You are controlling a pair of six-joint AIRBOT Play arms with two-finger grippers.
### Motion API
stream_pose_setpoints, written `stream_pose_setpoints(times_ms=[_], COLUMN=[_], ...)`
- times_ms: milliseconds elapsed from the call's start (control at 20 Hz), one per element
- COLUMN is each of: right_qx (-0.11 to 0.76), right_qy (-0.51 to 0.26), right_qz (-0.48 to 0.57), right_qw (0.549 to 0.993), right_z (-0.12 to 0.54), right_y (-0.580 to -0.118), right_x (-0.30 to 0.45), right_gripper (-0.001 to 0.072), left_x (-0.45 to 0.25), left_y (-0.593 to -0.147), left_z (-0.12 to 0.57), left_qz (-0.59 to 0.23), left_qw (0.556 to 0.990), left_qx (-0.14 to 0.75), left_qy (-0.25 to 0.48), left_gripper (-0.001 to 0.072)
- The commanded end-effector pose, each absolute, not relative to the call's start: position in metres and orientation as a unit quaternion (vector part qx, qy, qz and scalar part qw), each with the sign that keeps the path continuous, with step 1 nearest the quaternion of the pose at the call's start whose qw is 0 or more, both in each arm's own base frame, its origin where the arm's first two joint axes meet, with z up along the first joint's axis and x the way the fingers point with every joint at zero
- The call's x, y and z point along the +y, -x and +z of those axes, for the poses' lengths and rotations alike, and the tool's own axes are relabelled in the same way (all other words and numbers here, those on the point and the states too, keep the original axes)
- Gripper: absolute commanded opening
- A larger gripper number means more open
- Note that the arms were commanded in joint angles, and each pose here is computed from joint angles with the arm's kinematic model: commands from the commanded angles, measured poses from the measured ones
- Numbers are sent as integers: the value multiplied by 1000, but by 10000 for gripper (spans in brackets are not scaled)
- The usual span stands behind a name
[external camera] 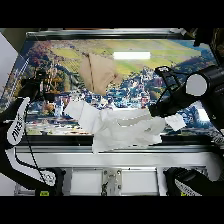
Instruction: Fold the clothes and pants, and hang the long-sleeved shirts on hangers.
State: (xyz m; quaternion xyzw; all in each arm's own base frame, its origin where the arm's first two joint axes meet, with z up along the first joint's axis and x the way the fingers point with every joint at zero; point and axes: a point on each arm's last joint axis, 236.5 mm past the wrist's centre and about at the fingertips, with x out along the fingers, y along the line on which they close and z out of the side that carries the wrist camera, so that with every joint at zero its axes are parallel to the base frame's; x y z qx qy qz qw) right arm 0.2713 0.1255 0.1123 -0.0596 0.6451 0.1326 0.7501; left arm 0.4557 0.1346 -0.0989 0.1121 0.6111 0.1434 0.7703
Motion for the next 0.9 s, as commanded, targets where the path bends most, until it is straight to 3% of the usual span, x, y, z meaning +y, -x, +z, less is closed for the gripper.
stream_pose_setpoints(times_ms=[0,350,400,450,550,600,650,850], right_qx=[645,646,646,646,646,646,646,646], right_qy=[60,60,60,60,60,60,60,60], right_qz=[133,133,133,133,133,133,133,133], right_qw=[750,750,750,750,750,750,750,750], right_z=[112,112,112,112,112,112,112,112], right_y=[-271,-271,-271,-271,-271,-271,-271,-271], right_x=[126,126,126,126,126,126,126,126], right_gripper=[24,24,24,25,24,24,24,24], left_x=[134,136,136,135,136,136,136,136], left_y=[-464,-463,-463,-464,-464,-463,-463,-463], left_z=[-104,-111,-111,-111,-111,-111,-111,-111], left_qz=[139,139,139,139,139,139,139,139], left_qw=[779,777,777,778,777,777,777,777], left_qx=[601,604,604,603,603,604,605,604], left_qy=[-114,-109,-109,-109,-109,-109,-109,-109], left_gripper=[703,702,663,559,532,442,256,202])
